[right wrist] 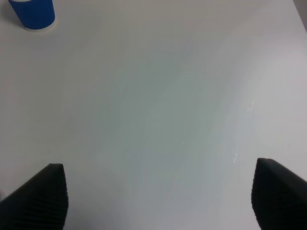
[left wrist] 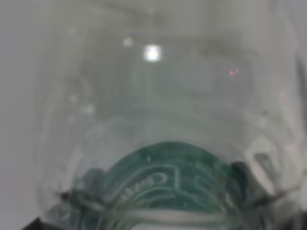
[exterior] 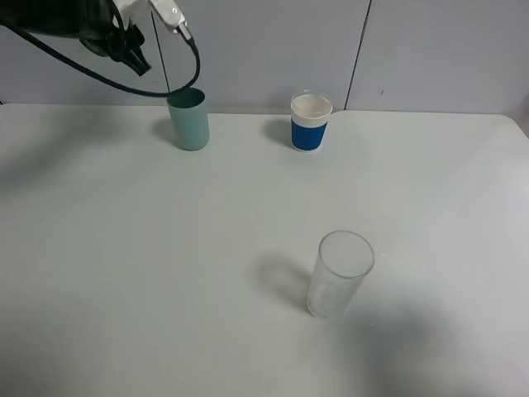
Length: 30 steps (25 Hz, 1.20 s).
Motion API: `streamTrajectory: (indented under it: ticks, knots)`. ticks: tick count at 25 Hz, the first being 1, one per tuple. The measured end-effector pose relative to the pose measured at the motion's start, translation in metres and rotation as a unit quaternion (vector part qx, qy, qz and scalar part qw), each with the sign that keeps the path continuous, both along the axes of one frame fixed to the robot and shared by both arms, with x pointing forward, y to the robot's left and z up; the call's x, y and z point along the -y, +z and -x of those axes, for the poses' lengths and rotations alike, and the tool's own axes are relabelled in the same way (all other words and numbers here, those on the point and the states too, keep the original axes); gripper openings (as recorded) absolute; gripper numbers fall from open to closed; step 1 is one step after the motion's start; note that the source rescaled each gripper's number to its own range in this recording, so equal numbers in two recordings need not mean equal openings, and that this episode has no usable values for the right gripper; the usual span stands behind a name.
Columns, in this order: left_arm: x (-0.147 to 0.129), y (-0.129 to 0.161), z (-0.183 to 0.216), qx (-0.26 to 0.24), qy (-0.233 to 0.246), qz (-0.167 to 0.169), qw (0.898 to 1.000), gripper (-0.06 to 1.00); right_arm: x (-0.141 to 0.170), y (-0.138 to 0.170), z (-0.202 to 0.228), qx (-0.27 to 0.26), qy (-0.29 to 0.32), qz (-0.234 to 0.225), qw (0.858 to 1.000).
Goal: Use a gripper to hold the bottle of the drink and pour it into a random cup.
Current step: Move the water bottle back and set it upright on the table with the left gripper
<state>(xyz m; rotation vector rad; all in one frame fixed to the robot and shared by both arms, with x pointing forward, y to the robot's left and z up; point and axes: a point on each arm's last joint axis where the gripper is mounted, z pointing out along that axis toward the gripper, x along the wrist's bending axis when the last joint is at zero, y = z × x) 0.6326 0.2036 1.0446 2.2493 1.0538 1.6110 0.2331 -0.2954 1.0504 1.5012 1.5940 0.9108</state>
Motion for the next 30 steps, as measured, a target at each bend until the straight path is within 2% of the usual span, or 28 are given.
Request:
streamTrajectory:
  ticks: [3, 7, 15, 18, 21, 24, 27, 29, 30]
  knots:
    - [0.013, 0.019, 0.011, 0.021, -0.03, 0.067, 0.997, 0.0, 0.0, 0.0, 0.0, 0.0, 0.0, 0.0, 1.0]
    - [0.025, 0.037, 0.021, 0.044, -0.06, 0.13, 0.989, 0.0, 0.0, 0.0, 0.0, 0.0, 0.0, 0.0, 1.0]
    - [0.066, 0.039, 0.04, 0.04, -0.113, 0.185, 0.975, 0.0, 0.0, 0.0, 0.0, 0.0, 0.0, 0.0, 1.0]
    - [0.085, 0.039, 0.049, 0.038, -0.129, 0.224, 0.965, 0.0, 0.0, 0.0, 0.0, 0.0, 0.0, 0.0, 1.0]
    - [0.1, 0.038, 0.055, 0.042, -0.158, 0.275, 0.947, 0.0, 0.0, 0.0, 0.0, 0.0, 0.0, 0.0, 1.0]
    - [0.114, 0.038, 0.06, 0.019, -0.207, 0.355, 0.912, 0.0, 0.0, 0.0, 0.0, 0.0, 0.0, 0.0, 1.0]
    - [0.125, 0.035, 0.068, -0.04, -0.23, 0.412, 0.881, 0.0, 0.0, 0.0, 0.0, 0.0, 0.0, 0.0, 1.0]
    - [0.126, 0.033, 0.07, -0.054, -0.231, 0.417, 0.878, 0.0, 0.0, 0.0, 0.0, 0.0, 0.0, 0.0, 1.0]
    - [0.127, 0.031, 0.071, -0.074, -0.218, 0.438, 0.869, 0.0, 0.0, 0.0, 0.0, 0.0, 0.0, 0.0, 1.0]
